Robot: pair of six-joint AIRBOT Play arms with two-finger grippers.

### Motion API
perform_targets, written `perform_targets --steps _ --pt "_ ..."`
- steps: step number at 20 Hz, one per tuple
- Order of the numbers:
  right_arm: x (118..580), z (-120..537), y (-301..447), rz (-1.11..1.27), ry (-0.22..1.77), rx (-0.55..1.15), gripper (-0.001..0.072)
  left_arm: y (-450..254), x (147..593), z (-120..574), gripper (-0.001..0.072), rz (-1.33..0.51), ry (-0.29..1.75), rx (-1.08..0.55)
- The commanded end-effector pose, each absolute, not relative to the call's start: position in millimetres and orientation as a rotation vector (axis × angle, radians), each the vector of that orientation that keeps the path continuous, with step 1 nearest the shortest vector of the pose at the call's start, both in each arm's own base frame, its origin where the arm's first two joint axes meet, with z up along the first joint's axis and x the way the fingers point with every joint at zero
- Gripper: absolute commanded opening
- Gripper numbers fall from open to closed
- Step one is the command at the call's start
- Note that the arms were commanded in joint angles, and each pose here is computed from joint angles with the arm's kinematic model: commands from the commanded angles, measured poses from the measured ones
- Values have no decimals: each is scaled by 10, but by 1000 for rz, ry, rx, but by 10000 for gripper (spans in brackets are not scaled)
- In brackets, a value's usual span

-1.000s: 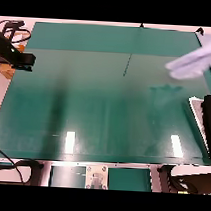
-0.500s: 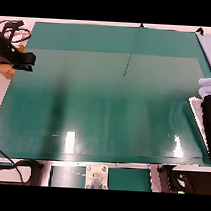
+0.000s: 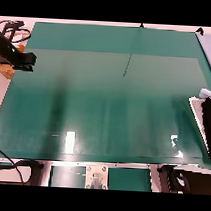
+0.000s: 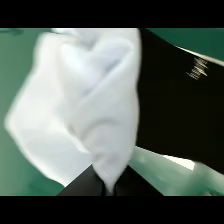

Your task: Fold the shirts.

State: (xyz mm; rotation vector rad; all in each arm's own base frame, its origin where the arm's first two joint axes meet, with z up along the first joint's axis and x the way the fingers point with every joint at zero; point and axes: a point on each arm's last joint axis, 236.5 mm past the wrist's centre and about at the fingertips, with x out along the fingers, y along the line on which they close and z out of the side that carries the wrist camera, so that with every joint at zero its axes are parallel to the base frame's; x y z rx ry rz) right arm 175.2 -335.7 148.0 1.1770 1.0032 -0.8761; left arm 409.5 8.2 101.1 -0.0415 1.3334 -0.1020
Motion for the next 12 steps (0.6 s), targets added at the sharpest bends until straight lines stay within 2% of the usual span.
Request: perform_targets --steps 1,2,3,5,6,8,10,11,12 --pt "1144 997 -3241 -1079 1207 1222 16 42 4096 1018 24 -117 1331 -53" --pt "1065 830 -3161 -1086 1268 1248 21 32 4097 1020 24 -120 1330 -56" --pt "951 680 -3090 -1109 1333 1264 89 26 4097 1020 24 -123 1330 -58" --pt "777 419 -2941 -1129 1450 1298 491 27 4097 1020 24 -122 1330 -58" --pt "718 334 -2899 -1147 1487 1316 534 25 4098 1021 24 -123 1329 -58" --pt "765 266 -2927 -1157 1475 1342 534 26 4102 1021 24 -123 1328 -57" --pt "1159 298 -3017 -1057 1359 1338 527 27 4121 1027 24 -123 1319 -56" --pt "1475 372 -3059 -966 1275 1323 471 25 4137 1033 24 -124 1311 -56" --pt "1878 504 -3072 -836 1184 1285 209 24 4153 1038 24 -125 1304 -55"
